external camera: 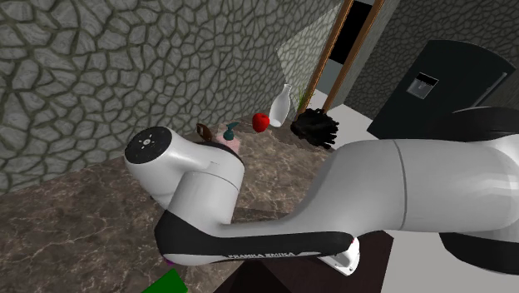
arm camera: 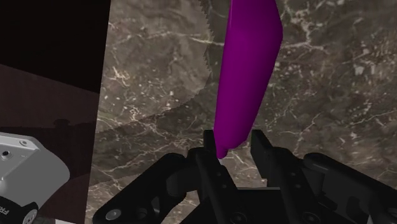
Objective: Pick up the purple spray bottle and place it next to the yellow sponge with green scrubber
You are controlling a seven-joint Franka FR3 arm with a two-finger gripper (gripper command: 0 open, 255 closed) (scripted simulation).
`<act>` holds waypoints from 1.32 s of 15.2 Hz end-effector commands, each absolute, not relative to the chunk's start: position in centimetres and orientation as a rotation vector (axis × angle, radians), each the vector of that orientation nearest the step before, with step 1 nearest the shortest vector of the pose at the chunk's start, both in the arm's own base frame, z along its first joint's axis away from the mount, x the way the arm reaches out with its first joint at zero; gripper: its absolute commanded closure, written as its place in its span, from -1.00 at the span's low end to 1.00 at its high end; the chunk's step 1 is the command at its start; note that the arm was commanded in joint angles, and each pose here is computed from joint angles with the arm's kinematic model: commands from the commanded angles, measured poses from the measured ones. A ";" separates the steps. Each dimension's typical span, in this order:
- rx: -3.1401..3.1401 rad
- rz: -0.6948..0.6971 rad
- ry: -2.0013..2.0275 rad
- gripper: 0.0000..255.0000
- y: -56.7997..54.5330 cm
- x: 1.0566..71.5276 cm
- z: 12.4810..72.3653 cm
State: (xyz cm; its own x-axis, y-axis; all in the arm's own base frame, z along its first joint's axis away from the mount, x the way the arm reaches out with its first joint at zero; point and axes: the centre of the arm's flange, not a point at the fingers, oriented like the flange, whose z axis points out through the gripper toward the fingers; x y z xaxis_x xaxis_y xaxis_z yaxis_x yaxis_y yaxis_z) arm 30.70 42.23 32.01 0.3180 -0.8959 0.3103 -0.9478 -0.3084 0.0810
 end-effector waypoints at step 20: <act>2.338 0.303 -1.675 -1.00 43.8 30.6 35.7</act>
State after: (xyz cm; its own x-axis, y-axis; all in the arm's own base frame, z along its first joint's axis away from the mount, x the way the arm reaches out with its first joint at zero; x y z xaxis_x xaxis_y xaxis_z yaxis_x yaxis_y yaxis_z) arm 30.58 43.68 35.12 0.3181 -0.8961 0.3095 -0.9478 -0.3087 0.0801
